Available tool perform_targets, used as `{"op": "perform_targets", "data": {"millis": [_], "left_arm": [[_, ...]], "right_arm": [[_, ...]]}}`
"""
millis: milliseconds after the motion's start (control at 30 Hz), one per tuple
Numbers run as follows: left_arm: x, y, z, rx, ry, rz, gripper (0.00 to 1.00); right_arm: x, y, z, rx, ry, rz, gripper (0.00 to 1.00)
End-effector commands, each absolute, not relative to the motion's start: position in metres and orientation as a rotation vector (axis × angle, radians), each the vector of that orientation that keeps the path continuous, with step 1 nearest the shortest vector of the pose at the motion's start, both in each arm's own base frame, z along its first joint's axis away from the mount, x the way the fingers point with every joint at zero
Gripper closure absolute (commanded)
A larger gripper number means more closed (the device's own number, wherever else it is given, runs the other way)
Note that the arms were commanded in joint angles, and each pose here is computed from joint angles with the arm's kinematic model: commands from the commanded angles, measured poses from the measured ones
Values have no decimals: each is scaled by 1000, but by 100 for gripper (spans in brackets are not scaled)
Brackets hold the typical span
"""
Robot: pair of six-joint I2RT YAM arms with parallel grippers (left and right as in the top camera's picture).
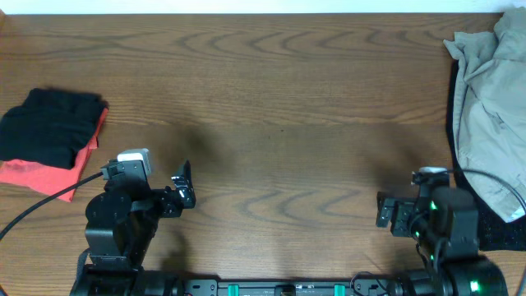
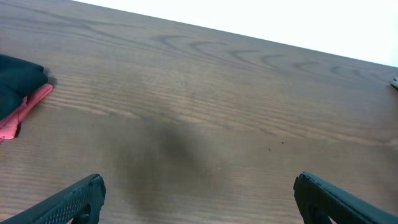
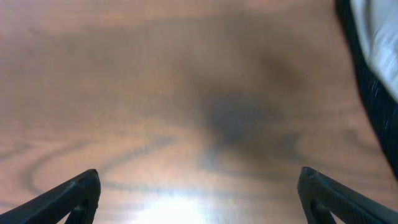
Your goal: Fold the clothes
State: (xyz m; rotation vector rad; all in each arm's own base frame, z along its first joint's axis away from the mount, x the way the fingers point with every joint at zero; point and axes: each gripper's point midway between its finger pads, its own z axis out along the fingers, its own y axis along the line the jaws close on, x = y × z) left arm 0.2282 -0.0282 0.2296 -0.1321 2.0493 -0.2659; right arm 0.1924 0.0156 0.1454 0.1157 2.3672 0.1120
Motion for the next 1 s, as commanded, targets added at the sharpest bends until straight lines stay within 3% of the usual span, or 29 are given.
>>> {"op": "perform_targets", "data": {"millis": [0,500,967], "left_arm": [[228,-27,227,-119,2055,-248,2],[228,-27,227,-119,2055,-248,2],[228,-27,227,-119,2055,-248,2]], "right_arm": [[194,9,152,116,2246,87,1],[247,4,166,72,1601,90,1],[246,8,156,9,1647,59,1]]}}
